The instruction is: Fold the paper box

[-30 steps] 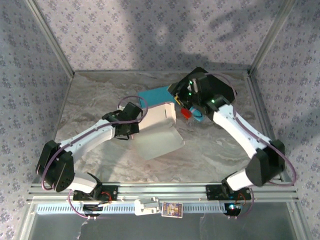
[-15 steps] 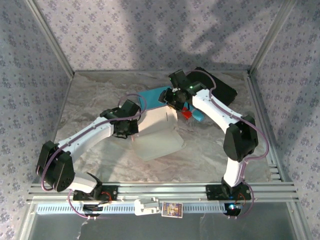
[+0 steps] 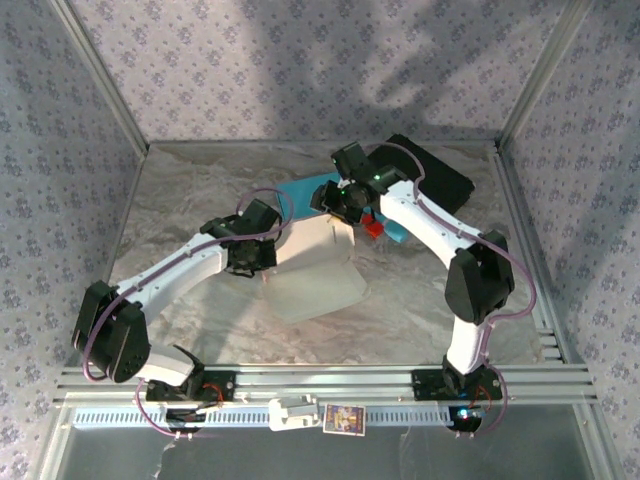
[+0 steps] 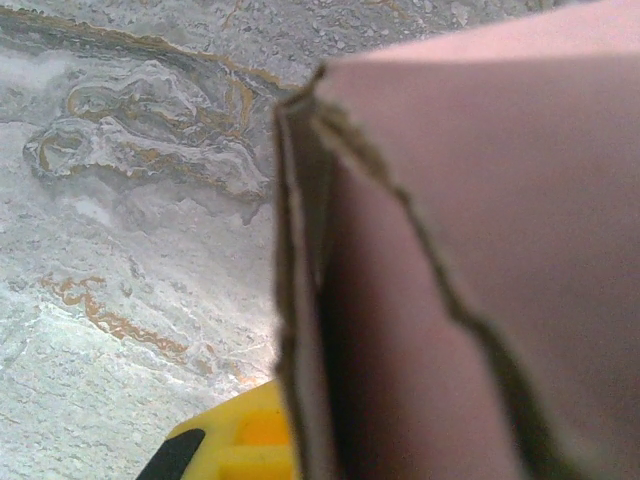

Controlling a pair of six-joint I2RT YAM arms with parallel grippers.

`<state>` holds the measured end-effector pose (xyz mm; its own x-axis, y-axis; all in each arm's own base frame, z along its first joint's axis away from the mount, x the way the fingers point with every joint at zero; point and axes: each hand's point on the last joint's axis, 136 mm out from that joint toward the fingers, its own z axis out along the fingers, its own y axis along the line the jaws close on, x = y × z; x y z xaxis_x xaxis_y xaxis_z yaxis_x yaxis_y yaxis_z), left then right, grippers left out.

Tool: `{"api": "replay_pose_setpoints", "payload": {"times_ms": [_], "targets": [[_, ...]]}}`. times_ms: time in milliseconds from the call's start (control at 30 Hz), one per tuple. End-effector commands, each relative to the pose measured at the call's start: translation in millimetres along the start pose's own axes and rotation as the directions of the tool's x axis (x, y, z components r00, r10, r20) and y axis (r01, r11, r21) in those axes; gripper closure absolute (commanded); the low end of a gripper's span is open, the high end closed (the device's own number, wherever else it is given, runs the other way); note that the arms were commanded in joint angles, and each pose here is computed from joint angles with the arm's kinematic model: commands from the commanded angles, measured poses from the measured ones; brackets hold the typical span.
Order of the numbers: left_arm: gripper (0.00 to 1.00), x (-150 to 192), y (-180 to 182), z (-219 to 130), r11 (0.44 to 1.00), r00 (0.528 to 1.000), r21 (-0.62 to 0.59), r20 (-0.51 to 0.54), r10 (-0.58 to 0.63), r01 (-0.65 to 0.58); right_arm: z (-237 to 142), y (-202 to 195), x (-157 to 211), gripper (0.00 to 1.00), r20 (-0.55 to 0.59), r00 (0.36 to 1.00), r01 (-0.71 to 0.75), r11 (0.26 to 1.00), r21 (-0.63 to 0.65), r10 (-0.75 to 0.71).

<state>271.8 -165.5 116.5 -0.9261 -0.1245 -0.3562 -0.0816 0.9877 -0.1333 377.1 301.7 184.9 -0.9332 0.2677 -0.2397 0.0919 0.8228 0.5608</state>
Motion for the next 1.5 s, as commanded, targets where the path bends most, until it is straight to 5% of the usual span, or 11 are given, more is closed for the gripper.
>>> {"api": "replay_pose_setpoints", "payload": {"times_ms": [0,167,267,533,1000,1467], "targets": [[1.0,-8,-7,-7,1.0,1.0,0.027,0.006,0.007,-0.007,-10,1,1,0.45,-0.002,0.999,-0.033,0.999,-0.022,0.033],[1.0,-10,-5,-10,0.999,1.0,0.035,0.01,0.014,-0.014,-41,-21,-4,0.46,0.071,0.997,-0.004,1.0,0.018,0.003],[1.0,-13,-5,-13,0.999,1.0,0.049,0.019,0.016,-0.017,-54,-21,12,0.54,0.093,0.99,0.104,0.995,0.005,-0.104],[1.0,-19,-7,-19,0.997,0.999,0.071,0.03,0.033,-0.035,-25,-39,65,0.75,-0.022,0.984,0.174,0.983,-0.053,-0.176],[1.0,-23,-9,-24,0.995,0.998,0.085,0.047,0.045,-0.049,5,-96,45,0.63,-0.067,0.985,0.164,0.977,0.134,-0.156],[1.0,-28,-13,-26,0.993,0.998,0.105,0.051,0.046,-0.051,23,-113,55,0.55,-0.146,0.979,0.164,0.977,0.135,-0.144]]}}
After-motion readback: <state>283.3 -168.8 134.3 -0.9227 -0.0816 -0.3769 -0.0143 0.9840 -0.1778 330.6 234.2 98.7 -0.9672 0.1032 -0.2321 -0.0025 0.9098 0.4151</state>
